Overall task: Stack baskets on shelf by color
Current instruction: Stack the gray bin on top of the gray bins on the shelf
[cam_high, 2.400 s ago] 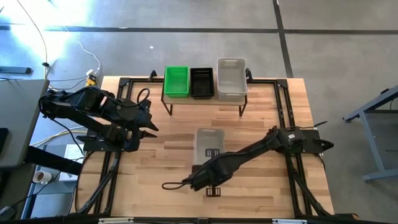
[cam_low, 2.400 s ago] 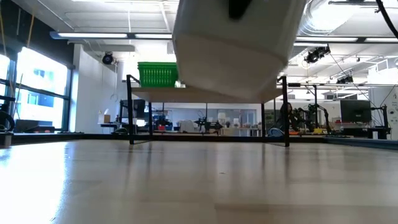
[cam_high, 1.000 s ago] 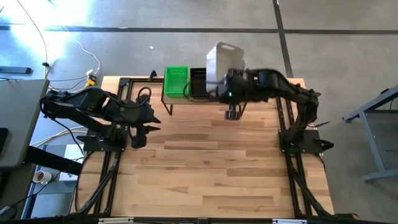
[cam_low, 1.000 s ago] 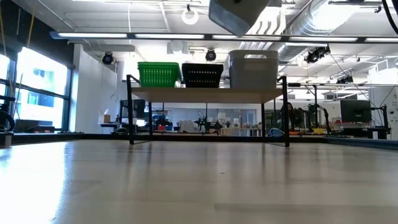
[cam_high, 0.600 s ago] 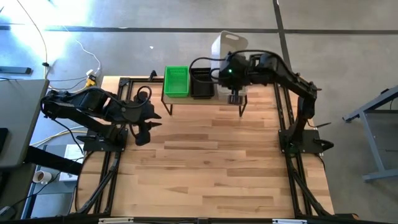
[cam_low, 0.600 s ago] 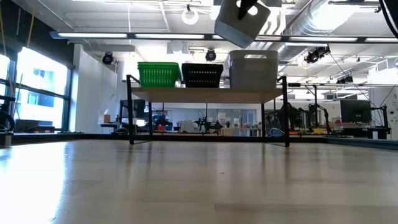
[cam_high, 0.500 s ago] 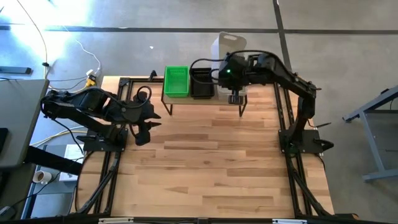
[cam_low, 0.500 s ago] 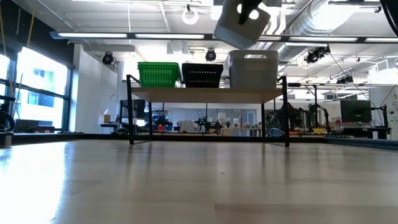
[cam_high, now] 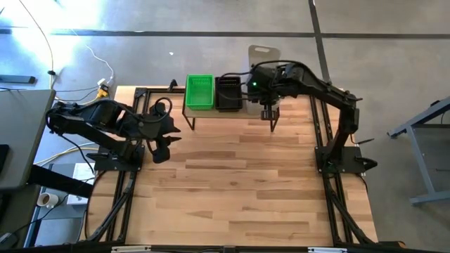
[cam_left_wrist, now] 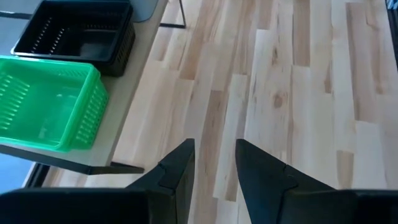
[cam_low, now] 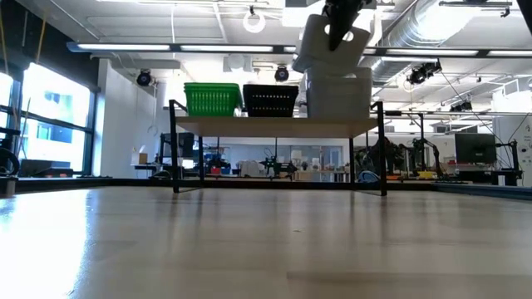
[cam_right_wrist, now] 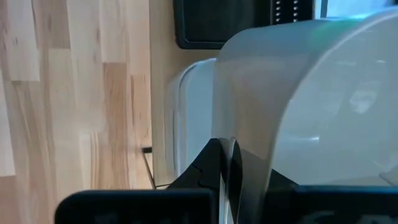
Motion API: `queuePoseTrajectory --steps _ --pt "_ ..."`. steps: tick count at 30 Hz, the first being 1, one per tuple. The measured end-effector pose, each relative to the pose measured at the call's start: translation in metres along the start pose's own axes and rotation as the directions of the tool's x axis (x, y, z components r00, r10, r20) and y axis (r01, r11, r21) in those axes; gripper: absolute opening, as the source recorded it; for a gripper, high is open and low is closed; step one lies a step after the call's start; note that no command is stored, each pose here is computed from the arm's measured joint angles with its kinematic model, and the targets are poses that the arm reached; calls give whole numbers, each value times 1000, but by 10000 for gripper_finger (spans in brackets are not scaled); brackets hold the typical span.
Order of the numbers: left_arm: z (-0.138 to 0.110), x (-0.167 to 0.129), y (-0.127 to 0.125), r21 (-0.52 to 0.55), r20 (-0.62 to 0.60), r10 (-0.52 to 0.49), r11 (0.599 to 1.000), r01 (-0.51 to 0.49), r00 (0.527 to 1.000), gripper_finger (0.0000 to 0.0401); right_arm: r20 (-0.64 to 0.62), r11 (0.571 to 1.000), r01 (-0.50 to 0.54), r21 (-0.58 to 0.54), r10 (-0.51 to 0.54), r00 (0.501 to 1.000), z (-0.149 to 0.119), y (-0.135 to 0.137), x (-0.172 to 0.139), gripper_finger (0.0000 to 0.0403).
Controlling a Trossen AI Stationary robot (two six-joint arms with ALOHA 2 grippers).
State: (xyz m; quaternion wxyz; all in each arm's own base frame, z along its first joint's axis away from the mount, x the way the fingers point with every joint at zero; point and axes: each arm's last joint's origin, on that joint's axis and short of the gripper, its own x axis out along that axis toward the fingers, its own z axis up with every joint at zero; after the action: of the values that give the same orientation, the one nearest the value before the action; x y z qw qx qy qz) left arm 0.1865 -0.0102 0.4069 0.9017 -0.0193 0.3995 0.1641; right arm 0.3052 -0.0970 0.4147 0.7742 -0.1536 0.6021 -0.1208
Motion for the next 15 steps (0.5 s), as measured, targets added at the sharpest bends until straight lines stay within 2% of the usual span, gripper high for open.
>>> queuePoseTrajectory --steps 8,15 --pt "2 3 10 -39 -12 32 999 -33 999 106 19 997 -45 57 44 999 -7 -10 0 0" --pt "1 5 16 -49 -39 17 999 -19 999 106 10 995 -58 85 58 998 -8 -10 3 0"
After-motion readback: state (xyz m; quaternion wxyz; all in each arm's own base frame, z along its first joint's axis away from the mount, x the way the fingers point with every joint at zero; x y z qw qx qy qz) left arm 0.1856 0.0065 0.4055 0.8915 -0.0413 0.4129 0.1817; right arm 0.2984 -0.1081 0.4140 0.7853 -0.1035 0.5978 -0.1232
